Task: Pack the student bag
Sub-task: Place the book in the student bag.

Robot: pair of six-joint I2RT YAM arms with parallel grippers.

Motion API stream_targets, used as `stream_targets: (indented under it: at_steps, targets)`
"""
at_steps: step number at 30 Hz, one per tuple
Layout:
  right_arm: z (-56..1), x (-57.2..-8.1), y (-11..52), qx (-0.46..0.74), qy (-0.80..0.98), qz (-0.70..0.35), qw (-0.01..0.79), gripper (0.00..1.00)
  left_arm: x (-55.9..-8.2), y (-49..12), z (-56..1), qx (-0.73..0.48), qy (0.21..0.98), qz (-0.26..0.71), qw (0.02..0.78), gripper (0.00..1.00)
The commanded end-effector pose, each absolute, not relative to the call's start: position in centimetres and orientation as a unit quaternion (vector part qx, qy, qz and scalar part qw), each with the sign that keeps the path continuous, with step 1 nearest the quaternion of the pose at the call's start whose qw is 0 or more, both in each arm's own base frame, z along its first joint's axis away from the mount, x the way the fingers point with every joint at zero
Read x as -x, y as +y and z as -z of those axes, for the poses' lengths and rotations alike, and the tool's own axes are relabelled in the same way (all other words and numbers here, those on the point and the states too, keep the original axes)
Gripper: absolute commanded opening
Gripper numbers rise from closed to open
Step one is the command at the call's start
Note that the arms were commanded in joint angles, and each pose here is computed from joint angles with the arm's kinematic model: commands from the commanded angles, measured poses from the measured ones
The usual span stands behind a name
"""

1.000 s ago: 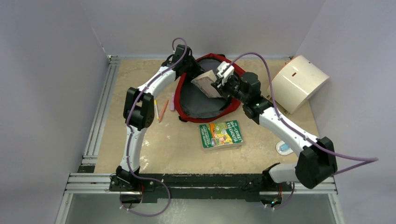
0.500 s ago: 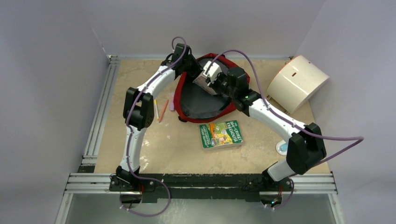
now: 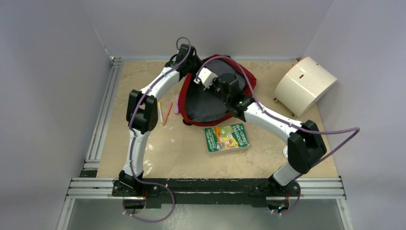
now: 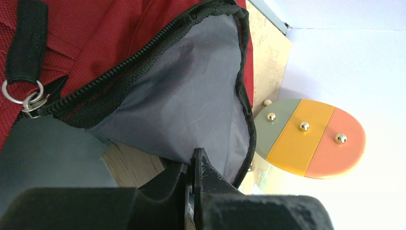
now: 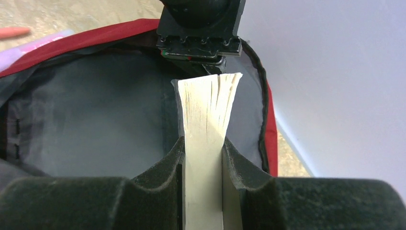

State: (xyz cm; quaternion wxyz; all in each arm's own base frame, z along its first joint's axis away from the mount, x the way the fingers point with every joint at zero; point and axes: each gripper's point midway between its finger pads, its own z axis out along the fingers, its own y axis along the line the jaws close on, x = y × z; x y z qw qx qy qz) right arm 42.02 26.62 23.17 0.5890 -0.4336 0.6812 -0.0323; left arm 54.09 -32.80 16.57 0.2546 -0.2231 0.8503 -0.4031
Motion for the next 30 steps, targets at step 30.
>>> stream_targets:
  at_steps: [30]
  targets:
    - [-23.5, -45.6, 22.8, 0.37, 0.544, 0.413, 0.63, 0.0, -53.8, -33.6, -21.6, 0.177, 0.831, 0.453, 0.269, 0.0]
